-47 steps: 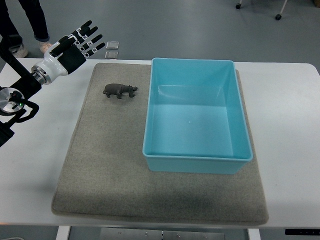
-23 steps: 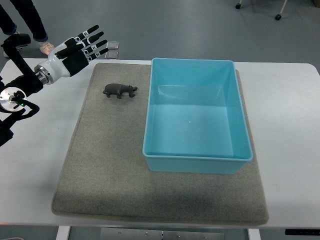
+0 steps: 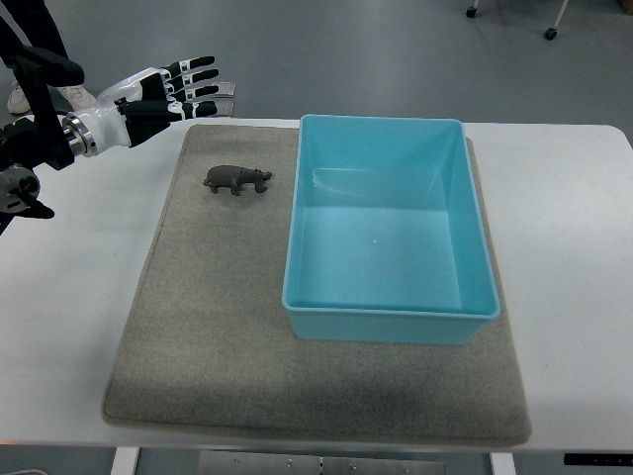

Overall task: Place brown hippo in blue box with left hand
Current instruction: 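Reach the left hand down over the brown toy hippo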

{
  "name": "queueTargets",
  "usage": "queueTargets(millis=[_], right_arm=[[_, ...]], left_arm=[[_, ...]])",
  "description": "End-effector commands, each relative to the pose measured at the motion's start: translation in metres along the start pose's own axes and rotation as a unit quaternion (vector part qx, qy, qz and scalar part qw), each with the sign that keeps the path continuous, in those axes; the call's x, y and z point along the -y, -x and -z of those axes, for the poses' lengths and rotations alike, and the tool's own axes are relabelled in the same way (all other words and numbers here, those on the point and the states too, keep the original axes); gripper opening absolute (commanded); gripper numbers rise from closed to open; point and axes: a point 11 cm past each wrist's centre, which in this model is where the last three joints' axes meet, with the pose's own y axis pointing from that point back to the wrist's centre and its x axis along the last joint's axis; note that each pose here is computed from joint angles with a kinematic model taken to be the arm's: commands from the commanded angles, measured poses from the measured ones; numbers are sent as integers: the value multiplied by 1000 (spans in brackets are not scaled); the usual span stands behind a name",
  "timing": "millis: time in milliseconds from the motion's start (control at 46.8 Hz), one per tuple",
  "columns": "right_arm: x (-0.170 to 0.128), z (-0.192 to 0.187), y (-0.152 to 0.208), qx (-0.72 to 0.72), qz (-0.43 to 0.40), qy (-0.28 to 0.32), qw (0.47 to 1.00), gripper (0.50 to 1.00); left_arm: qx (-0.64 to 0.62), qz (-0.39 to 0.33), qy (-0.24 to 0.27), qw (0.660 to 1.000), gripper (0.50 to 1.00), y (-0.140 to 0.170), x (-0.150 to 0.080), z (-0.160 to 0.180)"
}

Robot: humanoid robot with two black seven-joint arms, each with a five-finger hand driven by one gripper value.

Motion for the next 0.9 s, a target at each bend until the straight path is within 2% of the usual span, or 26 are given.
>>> queueTargets(millis=[0,86,235,492,705,876], right_arm=[[0,0,0,0,0,0,1000,936],[0,0,0,0,0,0,1000,936],[0,0,0,0,0,0,1000,936],[0,0,0,0,0,0,1000,936],[0,0,0,0,0,0,1000,936],[0,0,0,0,0,0,1000,936]], left_arm=[[21,0,-5,1000,996,-3,-3,-3],[52,6,-15,999,996,-2,-3,-7],[158,-3,-45,986,996,-19,-12,-28],[241,14,-84,967,994,-16,-10,-21],[382,20,-109,917,994,-6,-2,-15],[472,43,-139,870,994,9,8,15]])
